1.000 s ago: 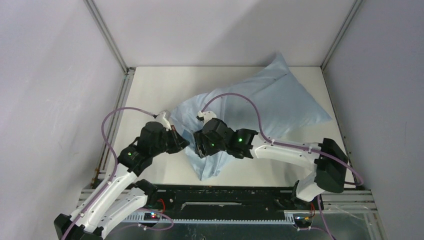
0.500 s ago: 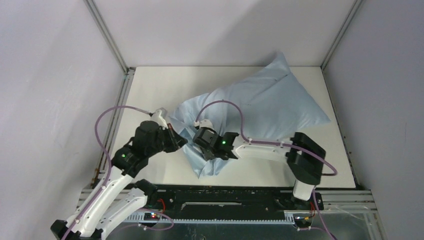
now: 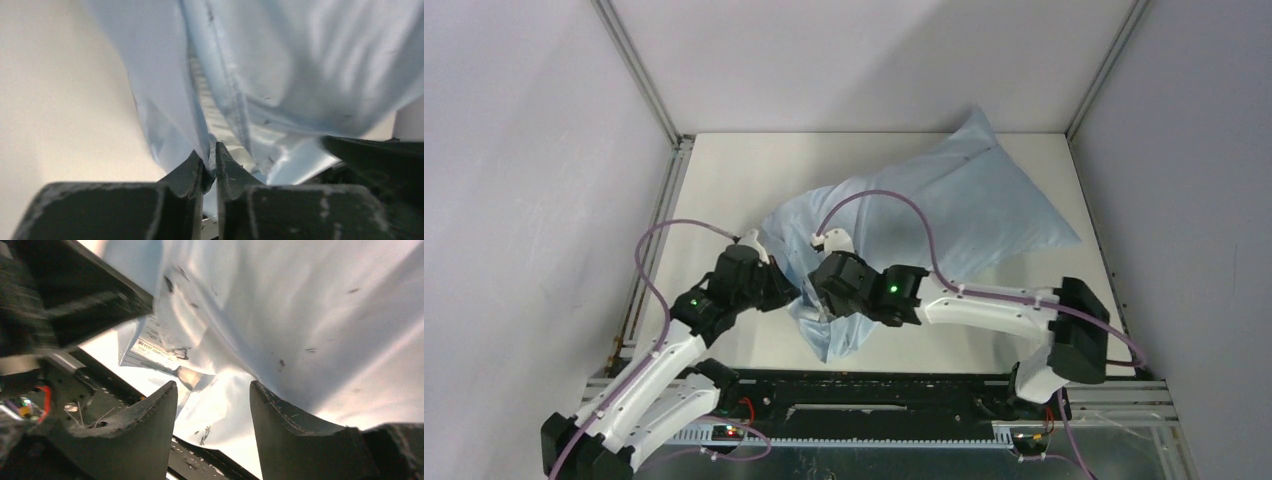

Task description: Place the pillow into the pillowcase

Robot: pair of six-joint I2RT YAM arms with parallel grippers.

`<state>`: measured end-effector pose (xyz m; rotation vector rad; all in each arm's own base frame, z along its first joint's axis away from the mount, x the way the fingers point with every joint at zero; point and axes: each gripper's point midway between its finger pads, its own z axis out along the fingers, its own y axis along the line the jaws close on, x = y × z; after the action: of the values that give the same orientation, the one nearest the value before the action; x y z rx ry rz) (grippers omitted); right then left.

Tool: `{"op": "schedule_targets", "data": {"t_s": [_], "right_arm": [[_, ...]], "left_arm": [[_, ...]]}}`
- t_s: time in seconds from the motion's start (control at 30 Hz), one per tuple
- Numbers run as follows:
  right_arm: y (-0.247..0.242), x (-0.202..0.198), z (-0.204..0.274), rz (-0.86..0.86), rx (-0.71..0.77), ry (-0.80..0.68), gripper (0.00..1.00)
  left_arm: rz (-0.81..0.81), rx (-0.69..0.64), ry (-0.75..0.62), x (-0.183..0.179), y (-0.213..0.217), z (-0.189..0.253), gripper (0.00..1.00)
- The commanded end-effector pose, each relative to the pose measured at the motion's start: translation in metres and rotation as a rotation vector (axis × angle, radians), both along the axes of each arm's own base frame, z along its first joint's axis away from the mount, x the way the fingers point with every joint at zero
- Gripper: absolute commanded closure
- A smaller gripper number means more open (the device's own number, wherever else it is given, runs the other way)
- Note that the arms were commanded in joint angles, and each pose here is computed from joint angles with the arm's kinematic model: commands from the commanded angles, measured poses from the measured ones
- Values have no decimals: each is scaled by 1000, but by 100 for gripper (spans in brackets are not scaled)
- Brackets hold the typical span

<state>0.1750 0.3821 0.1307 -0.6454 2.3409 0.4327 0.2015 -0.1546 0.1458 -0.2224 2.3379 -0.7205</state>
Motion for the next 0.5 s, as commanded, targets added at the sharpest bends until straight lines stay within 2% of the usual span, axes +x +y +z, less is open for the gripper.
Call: {"op": "schedule_targets", "data": {"t_s": [0.0,0.1,0.27,0.47], "right_arm": [[-3,9,66,-14,54,-139,43],[3,13,63,15,10,-161,43],[29,13,54,95,-71,-189,42],[45,6,30,142,-177,-211,42]], "left_arm": [[48,-5,3,4,5,-17,78],[68,0,-25,2,11,-8,66],[99,38,-35,-3,24,-1,62],[165,75,-51,-8,42,0,68]]}}
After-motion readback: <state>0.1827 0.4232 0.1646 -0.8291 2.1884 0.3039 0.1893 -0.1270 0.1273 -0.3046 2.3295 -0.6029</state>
